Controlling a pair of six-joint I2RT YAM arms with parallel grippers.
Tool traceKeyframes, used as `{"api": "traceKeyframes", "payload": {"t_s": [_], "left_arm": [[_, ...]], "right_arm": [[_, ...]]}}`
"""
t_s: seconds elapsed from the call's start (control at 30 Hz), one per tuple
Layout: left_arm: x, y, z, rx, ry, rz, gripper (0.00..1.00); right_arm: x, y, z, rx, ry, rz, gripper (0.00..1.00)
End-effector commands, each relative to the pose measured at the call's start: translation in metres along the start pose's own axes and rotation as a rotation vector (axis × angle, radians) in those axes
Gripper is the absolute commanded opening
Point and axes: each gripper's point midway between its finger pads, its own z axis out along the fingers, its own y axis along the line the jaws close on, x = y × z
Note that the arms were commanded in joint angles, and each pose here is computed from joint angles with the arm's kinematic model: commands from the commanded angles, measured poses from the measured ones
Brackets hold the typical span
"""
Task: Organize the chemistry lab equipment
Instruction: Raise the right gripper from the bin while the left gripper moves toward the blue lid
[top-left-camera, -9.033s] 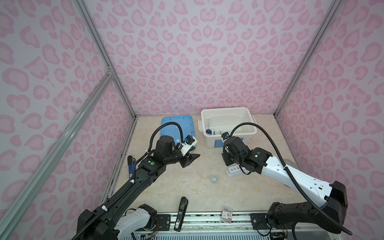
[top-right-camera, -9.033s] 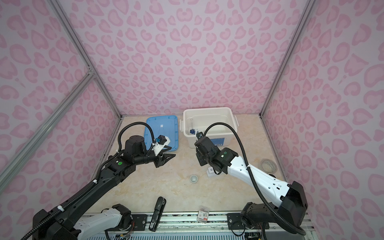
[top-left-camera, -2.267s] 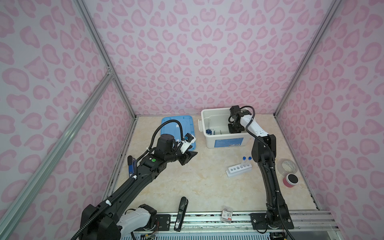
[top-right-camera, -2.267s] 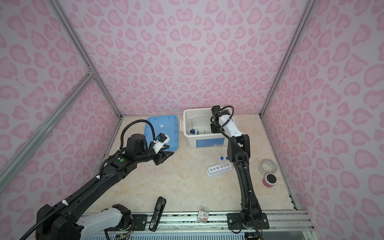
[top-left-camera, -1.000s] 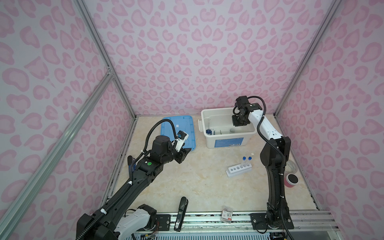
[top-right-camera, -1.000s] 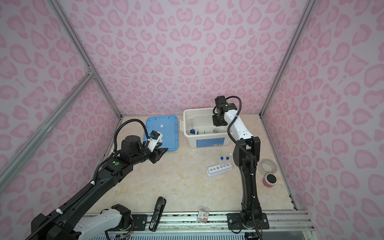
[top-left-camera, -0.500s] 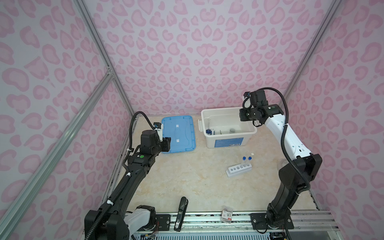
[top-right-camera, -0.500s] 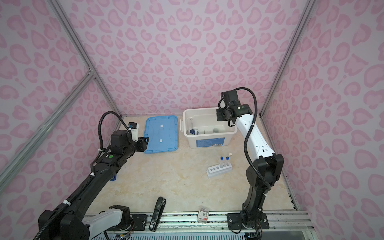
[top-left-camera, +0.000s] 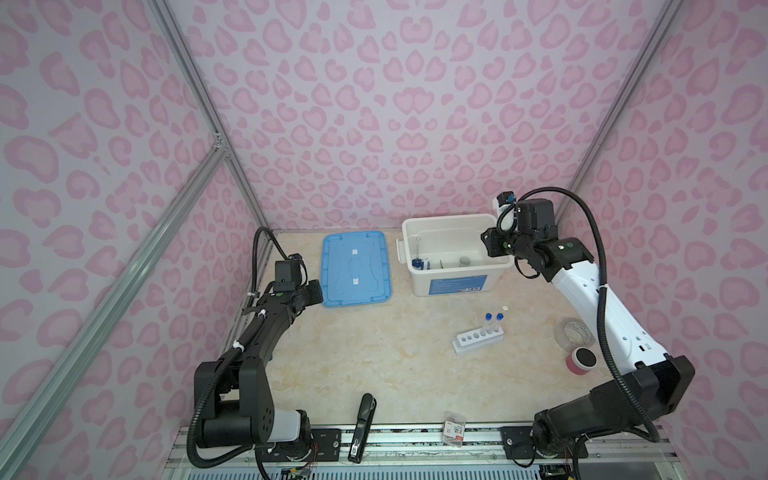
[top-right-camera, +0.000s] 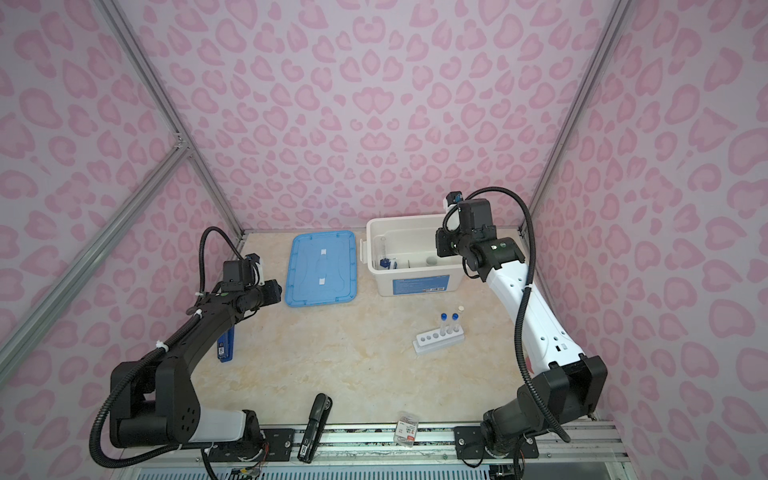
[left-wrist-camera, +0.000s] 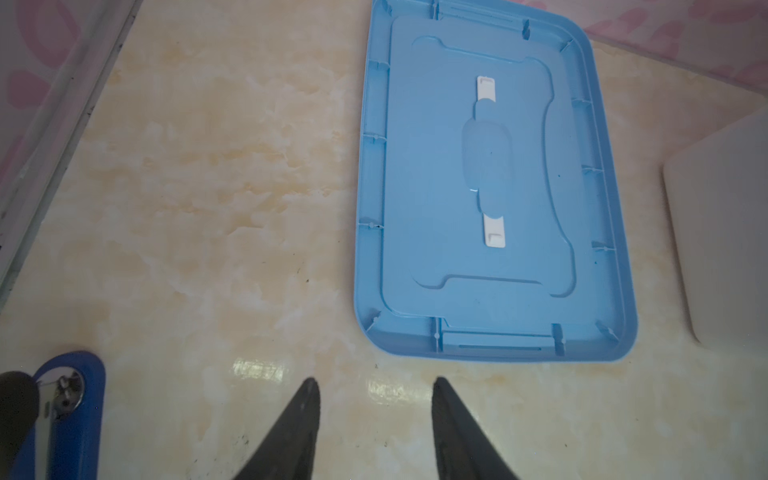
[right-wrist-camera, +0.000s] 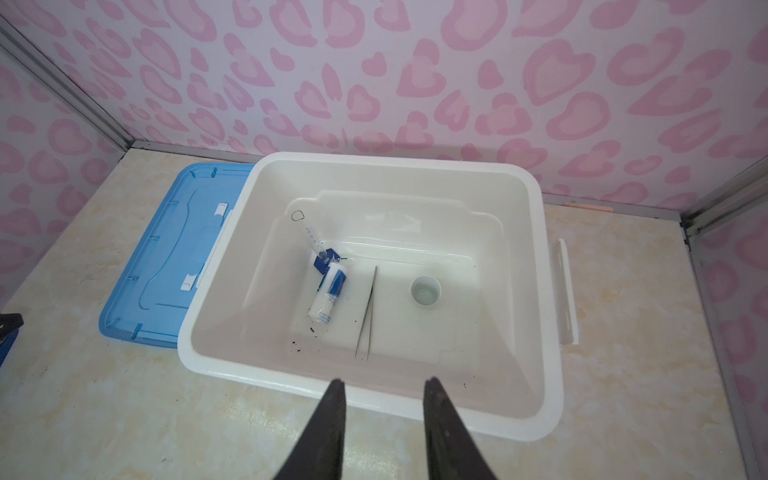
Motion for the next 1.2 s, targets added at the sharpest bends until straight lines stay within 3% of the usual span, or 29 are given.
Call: {"api": "traceKeyframes", "payload": {"t_s": [0.0, 0.13, 0.47, 1.17], "left_arm": [[0.006, -0.001, 0.014, 0.013, 0.073, -0.018, 0.47], [0.008, 0.006, 0.033, -0.017, 0.179, -0.021, 0.51], [0.025, 0.017, 0.068, -0.065, 0.32, 0.016, 0.45], [0.029, 0.017, 0.101, -0.123, 0.396, -0.002, 0.39]], "right_arm": [[-0.008, 0.005, -0.003, -0.029, -0.054, 0.019, 0.33], [-0.002, 0.008, -0.006, -0.044, -0.059, 0.032, 0.33], [0.02, 0.021, 0.003, -0.122, -0.04, 0.061, 0.33], [0.038, 0.041, 0.027, -0.165, 0.006, 0.045, 0.33]]}}
